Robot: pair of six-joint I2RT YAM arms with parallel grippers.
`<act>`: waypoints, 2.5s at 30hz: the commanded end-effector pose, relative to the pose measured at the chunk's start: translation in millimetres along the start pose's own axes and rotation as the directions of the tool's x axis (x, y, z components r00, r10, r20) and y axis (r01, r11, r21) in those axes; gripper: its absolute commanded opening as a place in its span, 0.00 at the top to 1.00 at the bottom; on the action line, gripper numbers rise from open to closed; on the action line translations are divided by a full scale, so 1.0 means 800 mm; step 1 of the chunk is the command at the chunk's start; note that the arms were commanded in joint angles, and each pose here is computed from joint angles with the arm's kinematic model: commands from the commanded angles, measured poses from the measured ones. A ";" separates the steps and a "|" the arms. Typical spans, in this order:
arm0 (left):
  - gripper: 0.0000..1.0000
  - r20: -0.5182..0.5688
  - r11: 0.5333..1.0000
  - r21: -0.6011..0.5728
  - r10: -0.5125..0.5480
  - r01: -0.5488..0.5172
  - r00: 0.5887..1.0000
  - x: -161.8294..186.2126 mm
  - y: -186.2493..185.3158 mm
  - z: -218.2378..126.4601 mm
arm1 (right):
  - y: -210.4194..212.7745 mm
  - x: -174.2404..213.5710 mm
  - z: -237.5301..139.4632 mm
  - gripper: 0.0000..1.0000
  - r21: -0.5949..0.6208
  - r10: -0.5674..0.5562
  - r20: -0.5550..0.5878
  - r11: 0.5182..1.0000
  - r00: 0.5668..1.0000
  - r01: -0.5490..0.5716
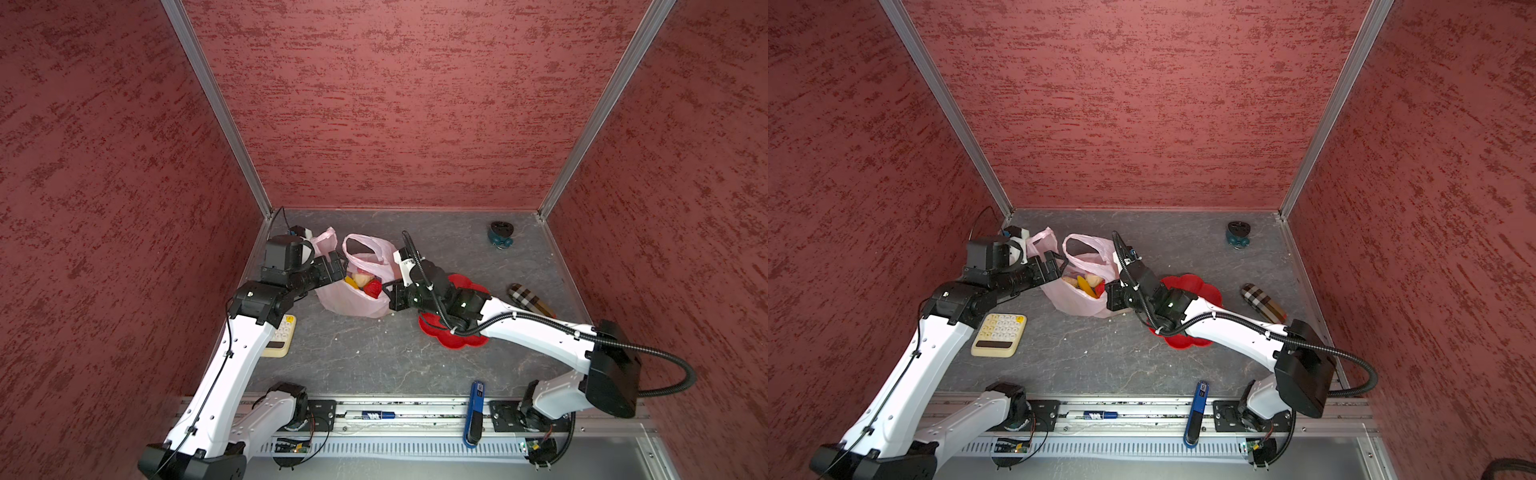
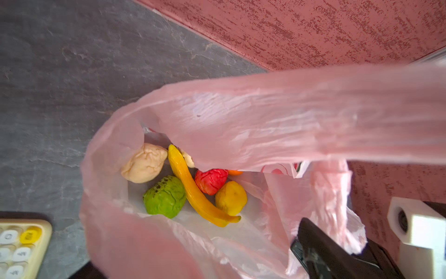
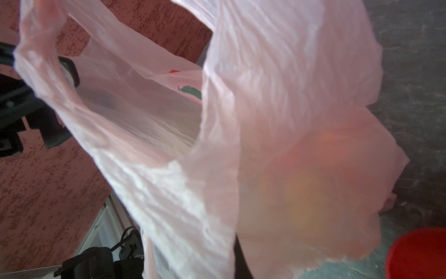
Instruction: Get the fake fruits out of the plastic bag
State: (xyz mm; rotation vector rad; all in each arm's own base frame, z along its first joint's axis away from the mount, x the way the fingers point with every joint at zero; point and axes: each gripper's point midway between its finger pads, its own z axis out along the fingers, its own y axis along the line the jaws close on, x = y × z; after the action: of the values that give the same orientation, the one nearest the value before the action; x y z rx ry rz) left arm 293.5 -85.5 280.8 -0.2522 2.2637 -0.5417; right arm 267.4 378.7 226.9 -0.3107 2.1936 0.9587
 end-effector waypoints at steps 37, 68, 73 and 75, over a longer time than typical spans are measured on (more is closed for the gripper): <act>0.02 0.065 0.886 -0.214 0.432 -0.410 0.899 -0.099 -0.010 -0.036 | 0.024 -0.051 -0.032 0.93 -0.031 -0.001 0.099 1.000 0.995 0.004; 0.78 -0.101 0.979 -0.144 0.131 -0.145 0.986 -0.041 0.033 0.025 | -0.031 -0.008 -0.015 0.92 -0.052 0.028 0.077 0.998 0.997 -0.024; 0.83 -0.198 0.977 -0.215 -0.043 0.000 0.979 0.016 0.071 0.038 | -0.049 0.015 -0.006 0.92 -0.076 0.079 0.047 0.994 0.996 -0.076; 0.84 -0.217 0.969 -0.244 -0.102 0.047 0.971 0.033 0.086 0.039 | -0.056 0.020 -0.004 0.91 -0.081 0.100 0.041 0.992 0.994 -0.096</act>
State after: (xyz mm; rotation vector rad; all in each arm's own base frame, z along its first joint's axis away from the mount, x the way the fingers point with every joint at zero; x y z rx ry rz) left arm 313.5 -47.4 226.0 -0.2737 2.5167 -0.3058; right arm 273.0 341.3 178.2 -0.2404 2.2107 0.9977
